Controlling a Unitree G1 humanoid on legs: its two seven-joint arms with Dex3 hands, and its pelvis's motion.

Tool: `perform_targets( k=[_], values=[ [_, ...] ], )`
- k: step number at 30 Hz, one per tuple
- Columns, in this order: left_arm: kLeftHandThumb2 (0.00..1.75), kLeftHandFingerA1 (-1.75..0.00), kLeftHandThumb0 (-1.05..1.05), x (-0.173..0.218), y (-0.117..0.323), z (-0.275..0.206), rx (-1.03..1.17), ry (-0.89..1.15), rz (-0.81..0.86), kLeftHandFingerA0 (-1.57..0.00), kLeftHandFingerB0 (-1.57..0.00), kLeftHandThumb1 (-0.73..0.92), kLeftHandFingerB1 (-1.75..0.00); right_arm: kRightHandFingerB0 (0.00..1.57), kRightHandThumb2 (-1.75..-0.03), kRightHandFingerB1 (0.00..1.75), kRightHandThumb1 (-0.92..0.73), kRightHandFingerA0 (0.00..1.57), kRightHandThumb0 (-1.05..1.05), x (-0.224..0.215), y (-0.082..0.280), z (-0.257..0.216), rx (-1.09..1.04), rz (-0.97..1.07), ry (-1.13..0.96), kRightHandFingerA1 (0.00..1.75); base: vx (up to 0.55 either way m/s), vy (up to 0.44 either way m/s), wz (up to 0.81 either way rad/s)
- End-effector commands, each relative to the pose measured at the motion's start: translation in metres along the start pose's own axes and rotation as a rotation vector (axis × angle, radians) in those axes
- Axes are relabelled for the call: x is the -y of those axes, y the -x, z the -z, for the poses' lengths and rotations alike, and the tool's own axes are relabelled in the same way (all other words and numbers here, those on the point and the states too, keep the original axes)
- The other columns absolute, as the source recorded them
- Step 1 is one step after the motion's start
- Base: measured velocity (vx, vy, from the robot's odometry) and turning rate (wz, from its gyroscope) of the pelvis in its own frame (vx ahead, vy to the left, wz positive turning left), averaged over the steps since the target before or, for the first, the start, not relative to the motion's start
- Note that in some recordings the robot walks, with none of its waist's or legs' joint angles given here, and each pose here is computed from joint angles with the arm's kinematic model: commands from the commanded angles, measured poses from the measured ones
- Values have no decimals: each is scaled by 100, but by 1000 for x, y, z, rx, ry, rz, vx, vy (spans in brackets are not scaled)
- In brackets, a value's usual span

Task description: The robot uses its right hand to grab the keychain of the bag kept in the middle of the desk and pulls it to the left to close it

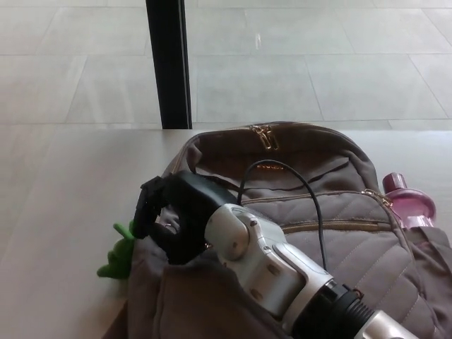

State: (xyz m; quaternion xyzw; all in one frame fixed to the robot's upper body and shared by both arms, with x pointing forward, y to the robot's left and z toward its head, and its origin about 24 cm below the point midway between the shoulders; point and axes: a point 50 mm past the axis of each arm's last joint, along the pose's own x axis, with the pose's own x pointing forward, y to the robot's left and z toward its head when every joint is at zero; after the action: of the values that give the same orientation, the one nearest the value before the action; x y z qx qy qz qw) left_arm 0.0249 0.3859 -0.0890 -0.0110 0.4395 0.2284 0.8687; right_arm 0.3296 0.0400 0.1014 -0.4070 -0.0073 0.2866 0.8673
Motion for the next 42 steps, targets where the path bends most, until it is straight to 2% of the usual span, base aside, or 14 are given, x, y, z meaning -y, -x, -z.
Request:
perform_targets(
  k=[1,5,8,11,13,14,18,19,25,26,27,28,35,42],
  values=[
    [93,-56,-102,0,1,4,-19,-4,10,-59,-45,92,-47,42,-74,78,-71,88,-45,-81,4,-108,130,-253,-346,128,0,0,0],
    [94,-55,-102,-2,4,8,-27,-23,12,-57,-44,92,-46,0,-103,26,-55,75,-75,-45,-4,-109,120,-300,-363,100,0,0,0],
    [93,-54,-101,-2,6,12,-33,-35,16,-56,-43,92,-46,0,-109,16,-63,14,-104,-10,-8,-111,136,-294,-352,67,0,0,0],
    [93,-54,-99,-3,7,13,-38,-39,5,-55,-45,92,-45,0,-66,0,-84,7,-104,32,-6,-118,172,-263,-360,67,0,0,0],
    [95,-56,-100,-4,8,15,-45,-33,12,-56,-44,92,-44,0,-98,0,-69,71,-105,67,-1,-123,181,-212,-368,113,0,0,0],
    [95,-55,-100,-5,10,17,-50,-32,8,-54,-43,91,-45,0,-68,0,-86,25,-98,80,-1,-122,188,-195,-366,100,0,0,0],
    [92,-57,-100,-8,12,20,-57,-20,-2,-57,-44,92,-46,0,-68,0,-92,11,-85,144,17,-108,227,-116,-333,40,0,0,0],
    [94,-57,-100,-9,13,21,-62,-27,-1,-57,-42,91,-46,0,-118,5,-80,0,-97,157,24,-102,268,-119,-313,23,0,0,0],
    [127,-60,-92,-9,12,21,-67,-24,-1,-50,-41,85,-53,0,-74,14,-92,14,-85,255,83,-42,142,100,-364,69,0,0,0],
    [93,-56,-102,-8,12,21,-67,-22,-12,-55,-44,92,-46,0,-117,8,-83,4,-90,270,98,-28,129,165,-397,56,0,0,0],
    [93,-56,-101,-8,12,21,-67,-22,-12,-54,-44,92,-46,0,-74,11,-92,6,-83,277,106,-20,122,190,-416,42,0,0,0],
    [93,-57,-104,-9,13,23,-73,-18,-16,-58,-48,91,-47,4,-114,9,-78,5,-93,293,128,4,111,250,-477,39,0,0,0],
    [94,-55,-100,-10,17,31,-90,-22,-9,-57,-44,92,-45,10,-113,15,-78,3,-87,330,278,116,-5,637,-667,46,0,0,0],
    [93,-55,-99,-8,19,34,-91,0,0,-57,-44,92,-46,13,-66,59,-85,39,-92,289,435,207,-234,1180,-812,72,0,0,0]
  ],
)
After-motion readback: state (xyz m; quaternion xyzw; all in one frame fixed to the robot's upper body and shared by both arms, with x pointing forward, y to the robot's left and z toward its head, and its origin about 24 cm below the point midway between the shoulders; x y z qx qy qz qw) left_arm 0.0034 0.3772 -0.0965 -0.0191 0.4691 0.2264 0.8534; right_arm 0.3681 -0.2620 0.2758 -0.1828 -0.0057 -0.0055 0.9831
